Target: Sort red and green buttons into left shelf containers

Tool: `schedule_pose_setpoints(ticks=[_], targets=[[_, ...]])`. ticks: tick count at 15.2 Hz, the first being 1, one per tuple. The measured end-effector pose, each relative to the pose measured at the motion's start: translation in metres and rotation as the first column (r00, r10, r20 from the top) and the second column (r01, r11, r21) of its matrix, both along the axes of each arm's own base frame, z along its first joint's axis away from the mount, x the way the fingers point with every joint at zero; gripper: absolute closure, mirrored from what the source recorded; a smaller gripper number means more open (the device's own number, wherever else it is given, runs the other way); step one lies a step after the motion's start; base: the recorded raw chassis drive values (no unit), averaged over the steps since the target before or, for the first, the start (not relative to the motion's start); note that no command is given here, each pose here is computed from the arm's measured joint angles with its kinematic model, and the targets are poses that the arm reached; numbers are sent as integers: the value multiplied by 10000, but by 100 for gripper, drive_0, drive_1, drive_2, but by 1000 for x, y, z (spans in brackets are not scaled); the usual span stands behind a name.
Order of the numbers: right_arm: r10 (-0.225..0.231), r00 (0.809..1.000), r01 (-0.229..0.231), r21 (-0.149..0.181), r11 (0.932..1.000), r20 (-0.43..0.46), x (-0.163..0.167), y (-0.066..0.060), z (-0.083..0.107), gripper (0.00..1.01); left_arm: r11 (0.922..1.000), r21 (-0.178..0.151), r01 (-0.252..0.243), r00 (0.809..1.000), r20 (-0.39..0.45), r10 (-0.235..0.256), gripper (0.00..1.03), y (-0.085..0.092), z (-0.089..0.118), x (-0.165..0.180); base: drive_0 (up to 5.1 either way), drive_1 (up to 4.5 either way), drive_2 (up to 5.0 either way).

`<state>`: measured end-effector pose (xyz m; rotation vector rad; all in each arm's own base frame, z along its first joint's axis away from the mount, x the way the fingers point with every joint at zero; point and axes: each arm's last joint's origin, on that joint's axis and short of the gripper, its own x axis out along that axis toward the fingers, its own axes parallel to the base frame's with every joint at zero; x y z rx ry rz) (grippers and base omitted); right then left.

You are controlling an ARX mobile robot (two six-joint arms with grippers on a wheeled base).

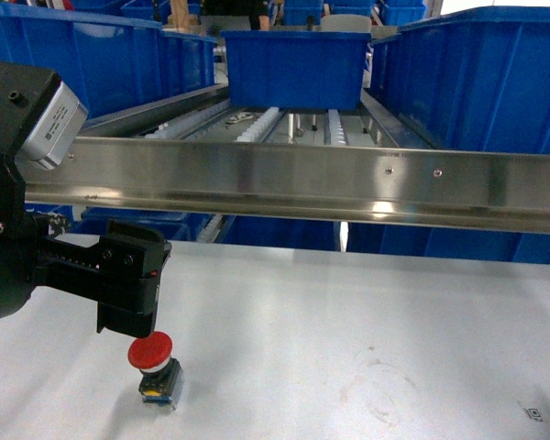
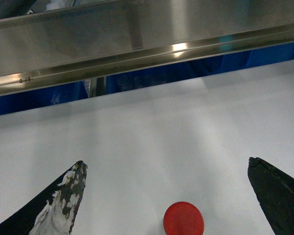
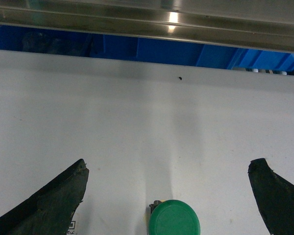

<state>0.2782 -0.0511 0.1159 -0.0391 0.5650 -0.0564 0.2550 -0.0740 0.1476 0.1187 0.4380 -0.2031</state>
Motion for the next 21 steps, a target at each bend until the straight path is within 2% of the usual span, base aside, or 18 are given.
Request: schedule_pose_setpoints(ticks=[5,7,9,11,13,18,20,21], targets=[[38,9999,-38,57,10000,-136,2,-1,-3,3,10000,0,0,10000,0,0,5,0,0,0,0,0,0],[57,9968,-41,209,9998,-795,13,-4,-15,3,10000,1,0,10000,-4,0,5,0,0,0,0,0,0],[75,9931,-59,141,9999,-1171,27,-9,-22,3,10000,0,3,10000,-4,-3,5,0,0,0,0,0,0],[94,9842,-45,279,9996,-1766,39,-15,-30,3,10000,1,0,10000,-4,0,5,0,0,0,0,0,0],[57,9701,6,261,9997,-2427,38,-16,-48,3,10000,0,3,10000,-4,-3,5,0,0,0,0,0,0],[282,9586,-418,-420,9982,-2833,35,-15,-74,3,10000,3,-3,10000,-3,3,5,0,0,0,0,0,0],[267,9647,-473,-724,9963,-2621,33,-13,-79,3,10000,1,0,10000,-4,0,5,0,0,0,0,0,0],[264,9658,-473,-753,9960,-2578,32,-13,-79,3,10000,1,0,10000,-4,0,5,0,0,0,0,0,0]])
